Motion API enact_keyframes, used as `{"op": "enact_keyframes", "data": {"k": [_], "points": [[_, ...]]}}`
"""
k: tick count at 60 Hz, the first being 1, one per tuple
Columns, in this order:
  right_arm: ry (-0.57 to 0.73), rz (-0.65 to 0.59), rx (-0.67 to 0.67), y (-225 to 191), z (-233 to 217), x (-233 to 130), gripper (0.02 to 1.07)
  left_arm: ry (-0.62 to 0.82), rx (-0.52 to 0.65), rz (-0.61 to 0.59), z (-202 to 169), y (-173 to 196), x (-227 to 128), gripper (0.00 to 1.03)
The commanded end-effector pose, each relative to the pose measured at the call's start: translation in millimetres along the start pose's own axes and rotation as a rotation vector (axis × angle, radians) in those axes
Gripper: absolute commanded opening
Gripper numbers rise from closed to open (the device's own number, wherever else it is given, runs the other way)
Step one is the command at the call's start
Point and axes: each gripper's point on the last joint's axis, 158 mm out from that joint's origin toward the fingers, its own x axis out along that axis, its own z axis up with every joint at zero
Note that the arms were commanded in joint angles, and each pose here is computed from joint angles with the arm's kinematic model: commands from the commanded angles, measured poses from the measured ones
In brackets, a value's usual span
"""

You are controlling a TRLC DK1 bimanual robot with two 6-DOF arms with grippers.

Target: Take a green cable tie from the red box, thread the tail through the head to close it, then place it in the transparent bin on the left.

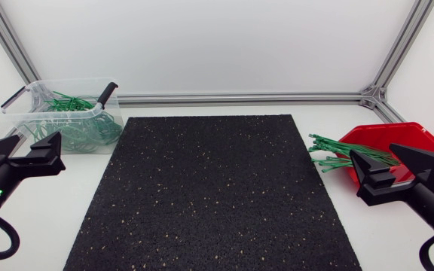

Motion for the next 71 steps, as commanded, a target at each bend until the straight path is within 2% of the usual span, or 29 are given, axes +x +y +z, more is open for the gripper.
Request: {"op": "enact_keyframes", "data": {"k": [1,29,57,71], "points": [[-0.020,-0.024,0.015,-5,-9,0,1.03,-0.007,0.032,-0.019,-12,-4,-6,1.00],[-0.154,-0.113,0.057,-22,-38,-2,1.03,-0.035,0.023,-0.058,-39,-10,-26,0.99],[-0.155,-0.114,0.057,-23,-39,-2,1.03,-0.063,0.015,-0.097,-70,-17,-35,0.99],[-0.155,-0.114,0.057,-23,-39,-2,1.03,-0.063,0.015,-0.098,-70,-17,-35,0.99]]}}
